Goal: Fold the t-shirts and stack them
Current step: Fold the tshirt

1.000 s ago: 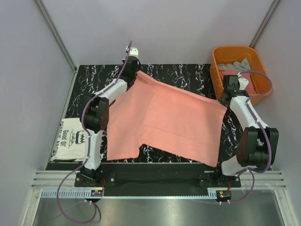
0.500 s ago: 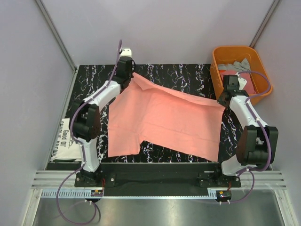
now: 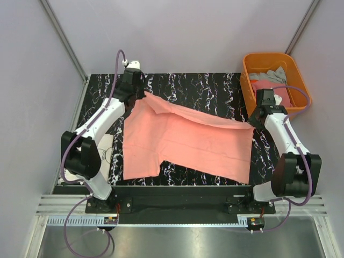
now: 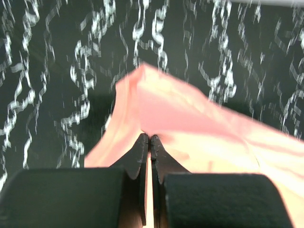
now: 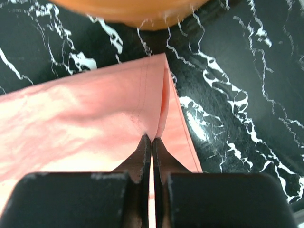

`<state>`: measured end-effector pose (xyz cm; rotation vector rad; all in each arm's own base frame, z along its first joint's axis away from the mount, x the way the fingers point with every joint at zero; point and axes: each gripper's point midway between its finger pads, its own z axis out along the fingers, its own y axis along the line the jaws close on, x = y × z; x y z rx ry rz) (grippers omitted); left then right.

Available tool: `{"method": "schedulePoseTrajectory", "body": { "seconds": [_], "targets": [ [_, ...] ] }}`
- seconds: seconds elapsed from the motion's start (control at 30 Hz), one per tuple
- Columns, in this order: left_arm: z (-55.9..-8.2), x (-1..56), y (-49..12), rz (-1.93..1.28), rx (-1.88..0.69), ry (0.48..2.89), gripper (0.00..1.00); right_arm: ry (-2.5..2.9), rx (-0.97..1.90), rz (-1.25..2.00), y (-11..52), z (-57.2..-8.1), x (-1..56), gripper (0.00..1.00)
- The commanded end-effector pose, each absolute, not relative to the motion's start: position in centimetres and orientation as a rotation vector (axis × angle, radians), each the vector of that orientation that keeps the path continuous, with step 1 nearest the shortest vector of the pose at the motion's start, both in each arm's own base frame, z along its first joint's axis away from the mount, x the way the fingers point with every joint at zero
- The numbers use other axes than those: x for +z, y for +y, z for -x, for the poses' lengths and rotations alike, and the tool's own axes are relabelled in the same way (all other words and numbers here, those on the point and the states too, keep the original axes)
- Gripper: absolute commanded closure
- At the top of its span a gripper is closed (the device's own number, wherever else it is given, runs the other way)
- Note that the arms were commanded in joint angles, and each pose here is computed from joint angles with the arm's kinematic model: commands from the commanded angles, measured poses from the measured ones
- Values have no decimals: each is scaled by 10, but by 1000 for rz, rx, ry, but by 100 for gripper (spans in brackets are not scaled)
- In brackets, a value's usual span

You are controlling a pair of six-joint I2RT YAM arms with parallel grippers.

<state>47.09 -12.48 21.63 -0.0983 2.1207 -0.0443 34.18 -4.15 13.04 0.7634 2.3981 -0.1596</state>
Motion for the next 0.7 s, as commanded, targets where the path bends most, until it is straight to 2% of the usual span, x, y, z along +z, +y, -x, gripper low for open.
{"method": "schedulePoseTrajectory", "body": {
  "seconds": [0.0,0.4,0.67],
  "targets": [
    [-446,215,-120,123,-95,2187,100,2419,-117,-776,-35,-329,131,100],
    [-417,182,-93,120,-44,2332,100,2515,-134,-774,-32,-309,105,100],
    [-409,159,-98,100,-104,2427,100,2550,-232,-782,-43,-306,91,100]
  ]
}}
